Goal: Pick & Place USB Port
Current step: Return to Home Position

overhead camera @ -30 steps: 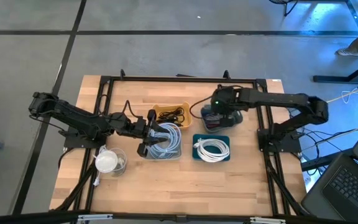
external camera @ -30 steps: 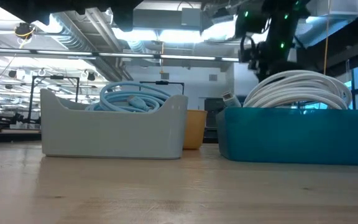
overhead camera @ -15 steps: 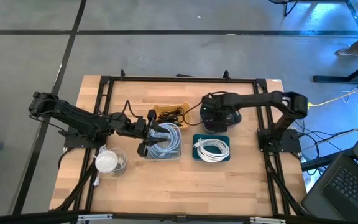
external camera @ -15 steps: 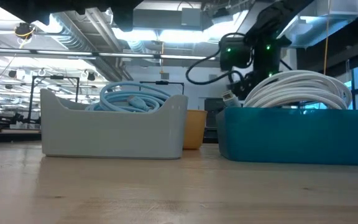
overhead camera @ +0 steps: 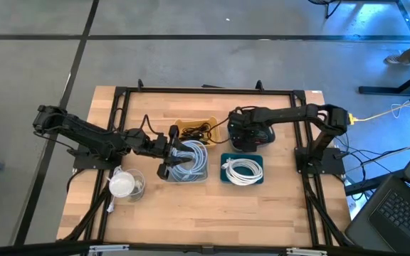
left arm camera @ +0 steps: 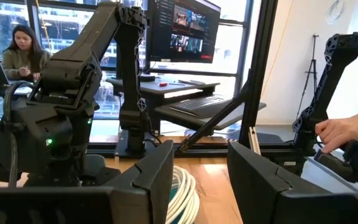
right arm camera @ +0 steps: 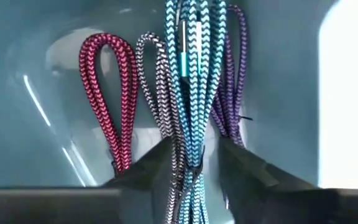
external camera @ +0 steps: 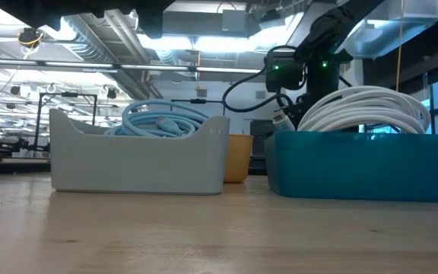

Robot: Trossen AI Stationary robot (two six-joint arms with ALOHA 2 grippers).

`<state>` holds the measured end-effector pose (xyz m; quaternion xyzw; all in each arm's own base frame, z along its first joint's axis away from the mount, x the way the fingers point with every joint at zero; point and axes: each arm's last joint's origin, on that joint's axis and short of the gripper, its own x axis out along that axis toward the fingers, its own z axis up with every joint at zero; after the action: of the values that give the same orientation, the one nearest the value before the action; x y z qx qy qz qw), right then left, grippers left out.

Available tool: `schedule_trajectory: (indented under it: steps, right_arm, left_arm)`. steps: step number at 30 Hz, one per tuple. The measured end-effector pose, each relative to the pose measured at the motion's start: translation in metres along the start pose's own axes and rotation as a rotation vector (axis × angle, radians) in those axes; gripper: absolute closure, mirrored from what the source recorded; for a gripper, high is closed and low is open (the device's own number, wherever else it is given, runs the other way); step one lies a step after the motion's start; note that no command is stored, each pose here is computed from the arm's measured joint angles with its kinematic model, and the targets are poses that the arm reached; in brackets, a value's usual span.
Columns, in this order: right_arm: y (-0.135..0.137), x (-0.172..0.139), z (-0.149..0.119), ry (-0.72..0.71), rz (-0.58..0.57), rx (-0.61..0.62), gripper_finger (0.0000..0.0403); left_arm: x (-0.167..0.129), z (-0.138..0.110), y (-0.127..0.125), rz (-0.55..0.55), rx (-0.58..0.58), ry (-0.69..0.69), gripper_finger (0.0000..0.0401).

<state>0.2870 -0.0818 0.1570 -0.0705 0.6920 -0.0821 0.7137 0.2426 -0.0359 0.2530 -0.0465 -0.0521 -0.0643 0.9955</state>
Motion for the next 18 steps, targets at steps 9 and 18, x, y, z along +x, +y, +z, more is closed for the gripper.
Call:
schedule_trajectory:
  steps: [9, 18]
  right_arm:
    - [-0.003, -0.006, 0.001, 0.025, -0.026, 0.041, 0.0197]
    - [-0.008, -0.030, 0.013, -0.004, 0.058, 0.147, 0.0158]
  left_arm:
    - [0.000, 0.000, 0.000, 0.000, 0.000, 0.000, 0.0260]
    - [0.000, 0.000, 0.000, 0.000, 0.000, 0.000, 0.0260]
